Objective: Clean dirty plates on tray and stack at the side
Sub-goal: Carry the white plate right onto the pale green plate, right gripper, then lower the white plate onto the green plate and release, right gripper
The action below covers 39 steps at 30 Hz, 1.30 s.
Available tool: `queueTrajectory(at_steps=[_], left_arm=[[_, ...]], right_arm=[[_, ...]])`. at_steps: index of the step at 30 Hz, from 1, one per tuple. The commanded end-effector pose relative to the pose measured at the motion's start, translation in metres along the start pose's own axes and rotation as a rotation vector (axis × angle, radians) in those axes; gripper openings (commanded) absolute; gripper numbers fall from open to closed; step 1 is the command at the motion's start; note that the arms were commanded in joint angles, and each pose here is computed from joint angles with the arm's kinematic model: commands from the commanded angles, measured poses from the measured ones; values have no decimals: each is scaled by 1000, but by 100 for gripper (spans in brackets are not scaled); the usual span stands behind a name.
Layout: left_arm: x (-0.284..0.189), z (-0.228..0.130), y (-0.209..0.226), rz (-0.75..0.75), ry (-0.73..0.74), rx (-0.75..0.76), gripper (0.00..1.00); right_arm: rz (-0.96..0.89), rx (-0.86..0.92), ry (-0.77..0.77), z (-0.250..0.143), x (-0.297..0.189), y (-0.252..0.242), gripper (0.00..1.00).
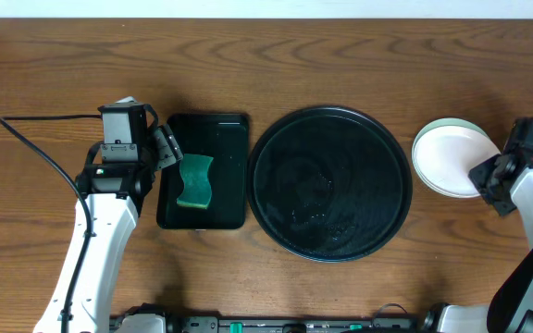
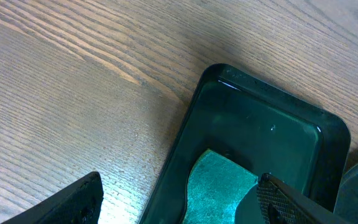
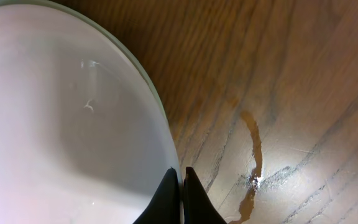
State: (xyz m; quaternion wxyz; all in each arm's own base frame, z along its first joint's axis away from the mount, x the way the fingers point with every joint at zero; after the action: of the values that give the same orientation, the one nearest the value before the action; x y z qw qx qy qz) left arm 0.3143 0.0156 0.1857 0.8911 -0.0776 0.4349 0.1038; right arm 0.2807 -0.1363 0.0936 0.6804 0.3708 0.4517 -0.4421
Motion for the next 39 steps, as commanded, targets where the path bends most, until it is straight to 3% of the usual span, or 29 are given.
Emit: queueTrajectory(at_steps=[1, 10, 13, 18, 20, 23, 27, 39], left_arm=[[-5, 9, 1, 12, -29, -14, 80], [-5, 9, 2, 12, -29, -14, 80], [-5, 9, 2, 12, -29, -14, 80], [-5, 9, 1, 12, -29, -14, 80], [-5, 9, 2, 12, -29, -14, 80], [-5, 9, 1, 12, -29, -14, 80], [-5, 9, 1, 12, -29, -14, 80], [-5, 9, 1, 12, -29, -14, 80]], right_arm=[[1, 37, -36, 3, -3, -4, 1], [66, 34, -31, -1, 3, 4, 4], [68, 34, -30, -1, 3, 4, 23], [83, 31, -10, -4, 3, 6, 37], [117, 13, 23, -8, 2, 11, 56], [257, -198, 92, -19, -2, 29, 73], [402, -365, 145, -34, -10, 49, 77], [605, -750, 167, -82, -32, 89, 72]])
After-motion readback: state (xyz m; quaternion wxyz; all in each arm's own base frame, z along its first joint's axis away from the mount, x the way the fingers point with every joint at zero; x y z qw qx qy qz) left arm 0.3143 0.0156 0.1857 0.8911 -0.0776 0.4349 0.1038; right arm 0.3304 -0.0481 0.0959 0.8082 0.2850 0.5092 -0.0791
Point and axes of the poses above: each gripper's point midway between its finger pads, its own x axis out along the fingers, its own y axis along the line the jaws close on, z = x × y, the point moved 5 cm from there along -x, back along the fingers, and after that the axes turned 9 degrees about x, right-handed, at the moved point
